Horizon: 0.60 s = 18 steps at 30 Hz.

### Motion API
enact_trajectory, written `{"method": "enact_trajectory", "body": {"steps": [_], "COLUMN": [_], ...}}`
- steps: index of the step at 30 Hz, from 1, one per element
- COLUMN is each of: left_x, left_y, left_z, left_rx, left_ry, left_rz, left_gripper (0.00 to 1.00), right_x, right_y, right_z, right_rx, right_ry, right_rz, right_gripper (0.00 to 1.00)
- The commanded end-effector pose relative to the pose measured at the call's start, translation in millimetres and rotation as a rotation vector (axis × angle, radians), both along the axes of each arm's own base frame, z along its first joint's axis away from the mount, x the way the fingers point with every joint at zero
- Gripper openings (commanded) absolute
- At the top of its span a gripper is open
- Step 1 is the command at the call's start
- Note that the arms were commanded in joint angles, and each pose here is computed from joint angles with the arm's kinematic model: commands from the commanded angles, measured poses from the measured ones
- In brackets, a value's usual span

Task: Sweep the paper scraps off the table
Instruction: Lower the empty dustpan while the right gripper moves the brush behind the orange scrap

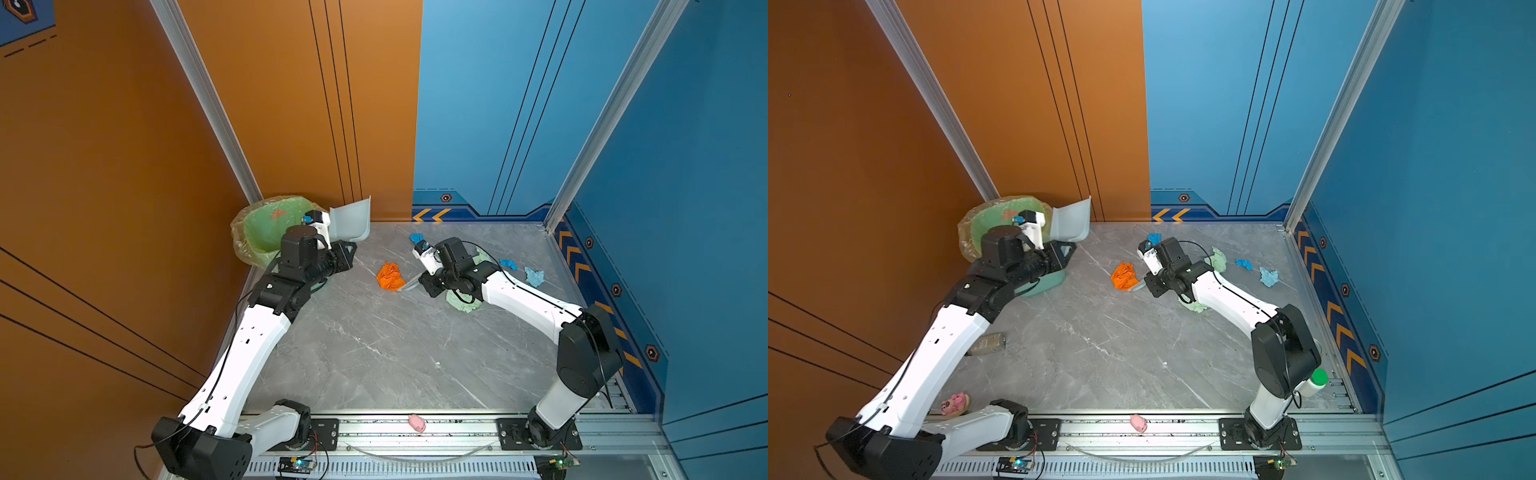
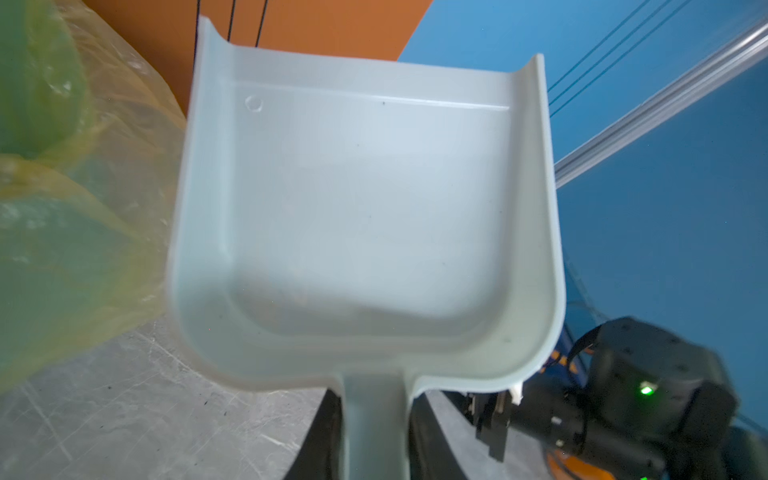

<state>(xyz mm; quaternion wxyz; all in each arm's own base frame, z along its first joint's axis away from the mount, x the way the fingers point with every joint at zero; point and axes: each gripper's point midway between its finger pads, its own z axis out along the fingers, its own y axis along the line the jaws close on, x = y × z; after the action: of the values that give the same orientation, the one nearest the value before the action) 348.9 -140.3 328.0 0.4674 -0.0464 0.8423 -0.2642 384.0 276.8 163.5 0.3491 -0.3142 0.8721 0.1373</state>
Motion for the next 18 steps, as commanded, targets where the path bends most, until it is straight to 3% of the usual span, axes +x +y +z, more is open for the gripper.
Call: {"method": "enact_trajectory", "body": {"steps": [1,4,10,18], "left_x": [-2,-6,-22,-44], "left_y": [8,-7,-23,-31], "left_z": [-32,-59,-113,-178], "left_rx": [0.232,0.334,0.647,0.662], "left_ry": [0.02,0.058,0.14,0.291], "left_rz": [0.043,0.009,-0.046,-0.123], "left_gripper": [0.0,0.0,0.0,0.0], "right_x": [21,30,51,69], "right_y": [-6,-11,-28,-37], "right_z": [32,37,47,54], "right_rx": [0.056,0.072,0.103,0.11], "right_ry": [-0.082,-0.093,-0.143,-0.191], "right_rz": [-0.086,-0.139,-0.309,-0.417], "right_gripper": [0.0,0.0,0.0,0.0]}}
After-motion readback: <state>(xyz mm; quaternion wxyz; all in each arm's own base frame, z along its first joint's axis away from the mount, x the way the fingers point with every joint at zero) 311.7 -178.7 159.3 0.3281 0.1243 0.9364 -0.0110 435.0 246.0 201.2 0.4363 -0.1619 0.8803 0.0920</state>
